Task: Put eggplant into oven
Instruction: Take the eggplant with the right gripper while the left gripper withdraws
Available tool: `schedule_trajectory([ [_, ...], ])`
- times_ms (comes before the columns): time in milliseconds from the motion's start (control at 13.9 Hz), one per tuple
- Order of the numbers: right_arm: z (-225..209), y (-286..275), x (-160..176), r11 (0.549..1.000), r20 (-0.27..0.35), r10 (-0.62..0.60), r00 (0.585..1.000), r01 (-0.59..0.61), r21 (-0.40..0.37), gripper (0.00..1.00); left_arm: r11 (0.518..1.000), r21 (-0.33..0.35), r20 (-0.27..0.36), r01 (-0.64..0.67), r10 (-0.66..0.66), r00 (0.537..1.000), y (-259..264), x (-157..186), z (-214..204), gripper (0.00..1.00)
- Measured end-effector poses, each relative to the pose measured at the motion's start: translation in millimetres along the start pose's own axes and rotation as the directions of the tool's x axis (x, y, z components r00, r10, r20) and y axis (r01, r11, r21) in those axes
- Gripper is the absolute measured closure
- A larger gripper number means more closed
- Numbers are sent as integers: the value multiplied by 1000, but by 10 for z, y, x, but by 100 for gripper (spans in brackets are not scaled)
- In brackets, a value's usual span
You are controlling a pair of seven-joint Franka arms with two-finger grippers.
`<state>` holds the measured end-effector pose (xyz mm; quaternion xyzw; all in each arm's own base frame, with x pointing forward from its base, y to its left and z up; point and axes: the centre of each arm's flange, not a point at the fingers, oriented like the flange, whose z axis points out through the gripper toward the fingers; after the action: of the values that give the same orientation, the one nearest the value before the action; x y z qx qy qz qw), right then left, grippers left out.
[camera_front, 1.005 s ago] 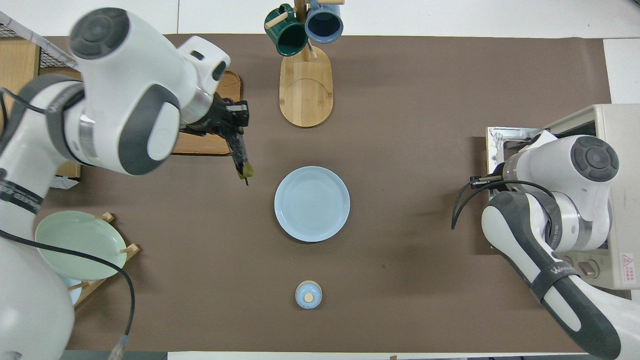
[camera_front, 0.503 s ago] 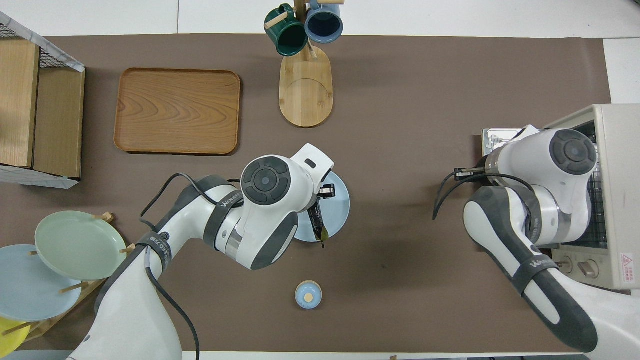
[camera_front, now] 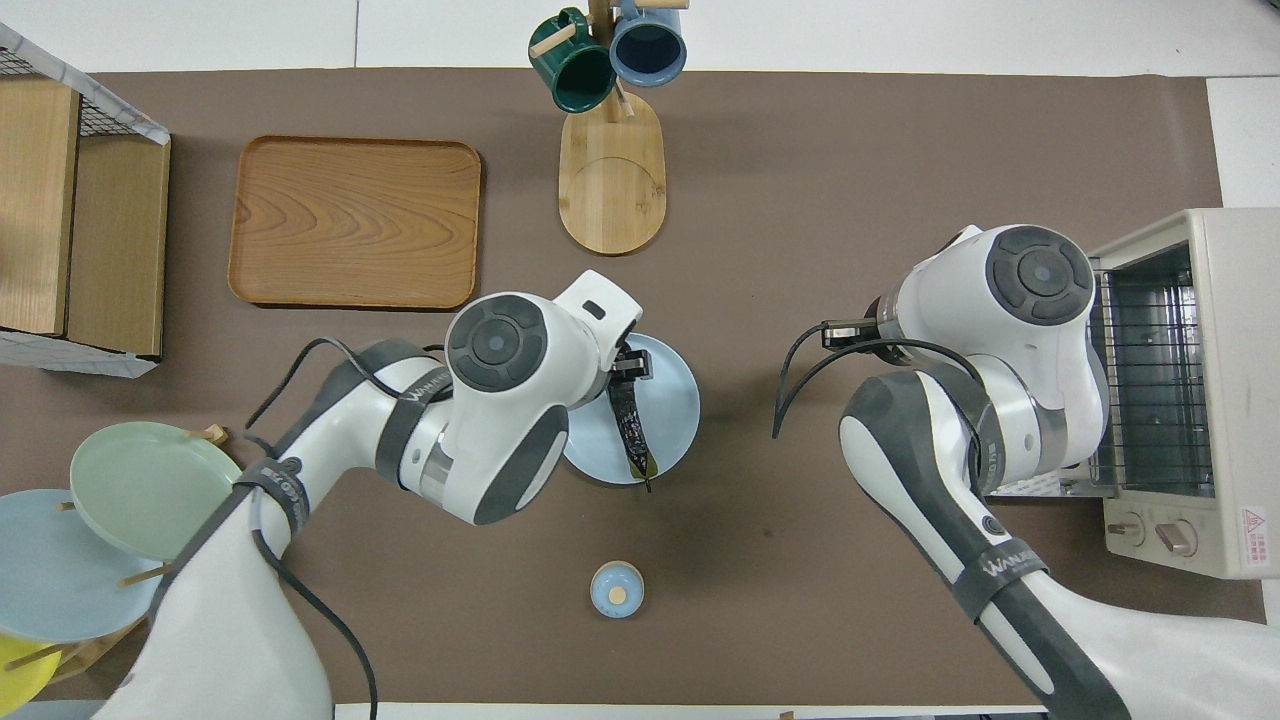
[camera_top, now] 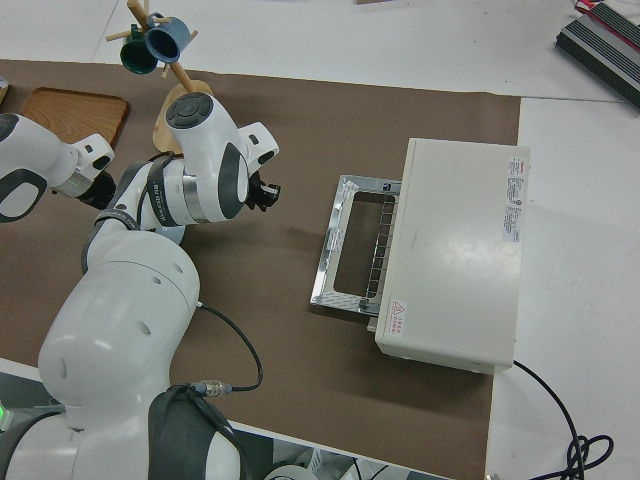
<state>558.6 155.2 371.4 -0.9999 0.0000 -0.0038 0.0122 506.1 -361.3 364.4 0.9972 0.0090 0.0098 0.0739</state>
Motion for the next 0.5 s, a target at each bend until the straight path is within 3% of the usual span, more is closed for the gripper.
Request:
schedule_trajectory([
  [72, -99, -180, -2, 1000, 5, -2, 1000, 2, 0, 72, 1000, 3, -1, 4, -4, 1000, -313, 248, -285, 0],
  [287, -344, -1037, -177, 1000, -9, 5, 1000, -5, 10, 66, 1000, 12, 4, -27, 27, 1000, -1529, 853, -1174, 0],
  [503, -423, -2393, -588, 999, -46, 8, 999, -7, 40, 61, 998, 28, 33, -56, 56, 998, -2430, 1073, -1812, 0],
])
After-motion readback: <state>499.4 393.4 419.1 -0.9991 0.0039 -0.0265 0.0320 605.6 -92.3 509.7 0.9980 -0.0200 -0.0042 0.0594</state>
